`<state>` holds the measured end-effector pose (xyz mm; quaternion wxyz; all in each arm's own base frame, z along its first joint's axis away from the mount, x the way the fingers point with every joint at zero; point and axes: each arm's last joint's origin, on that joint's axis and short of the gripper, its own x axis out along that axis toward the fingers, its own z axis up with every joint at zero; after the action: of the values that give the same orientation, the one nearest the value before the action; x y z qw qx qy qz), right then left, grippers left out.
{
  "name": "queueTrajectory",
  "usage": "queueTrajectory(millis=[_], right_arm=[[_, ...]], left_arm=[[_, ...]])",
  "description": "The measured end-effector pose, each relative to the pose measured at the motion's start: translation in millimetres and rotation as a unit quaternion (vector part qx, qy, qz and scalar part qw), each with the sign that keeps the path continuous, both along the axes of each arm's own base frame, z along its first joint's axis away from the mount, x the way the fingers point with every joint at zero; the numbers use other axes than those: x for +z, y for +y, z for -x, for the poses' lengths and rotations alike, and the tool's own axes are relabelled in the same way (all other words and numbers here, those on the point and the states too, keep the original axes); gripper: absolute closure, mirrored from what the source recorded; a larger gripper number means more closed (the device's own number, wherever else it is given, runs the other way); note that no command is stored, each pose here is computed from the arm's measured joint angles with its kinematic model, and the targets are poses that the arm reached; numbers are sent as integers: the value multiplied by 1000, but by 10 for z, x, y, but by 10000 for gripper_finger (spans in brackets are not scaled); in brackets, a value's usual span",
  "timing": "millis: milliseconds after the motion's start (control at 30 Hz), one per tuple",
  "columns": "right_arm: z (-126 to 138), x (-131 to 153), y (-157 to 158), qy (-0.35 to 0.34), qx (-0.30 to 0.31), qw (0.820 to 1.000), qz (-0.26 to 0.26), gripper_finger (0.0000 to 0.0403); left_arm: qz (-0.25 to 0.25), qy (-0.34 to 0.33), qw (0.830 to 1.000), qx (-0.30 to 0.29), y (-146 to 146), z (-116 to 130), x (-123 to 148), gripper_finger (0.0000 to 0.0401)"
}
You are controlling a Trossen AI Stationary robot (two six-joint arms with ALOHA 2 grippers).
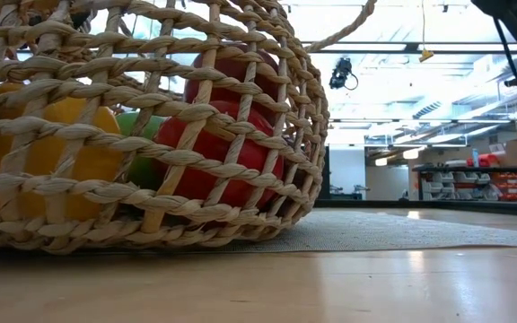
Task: Build produce basket
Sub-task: Put the green cucumber into the brown woven basket
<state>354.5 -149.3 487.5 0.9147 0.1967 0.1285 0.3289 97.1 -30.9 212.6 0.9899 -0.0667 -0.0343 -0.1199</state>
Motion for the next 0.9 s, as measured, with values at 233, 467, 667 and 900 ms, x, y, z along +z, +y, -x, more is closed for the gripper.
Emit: queueTrajectory(millis=[233,467,667,900], right_arm=[[107,80,90,22,3,1000,-21,279],[289,129,213,41,2,999,-11,279],[326,1,233,77,-12,997,16,279],[196,-218,303,112,-13,993,32,279]], left_arm=[[-21,-23,998,54,39,-5,35,229],[121,-26,991,59,54,2,89,229],[292,-16,955,43,65,6,121,229],[287,-75,954,36,80,43,262,229]])
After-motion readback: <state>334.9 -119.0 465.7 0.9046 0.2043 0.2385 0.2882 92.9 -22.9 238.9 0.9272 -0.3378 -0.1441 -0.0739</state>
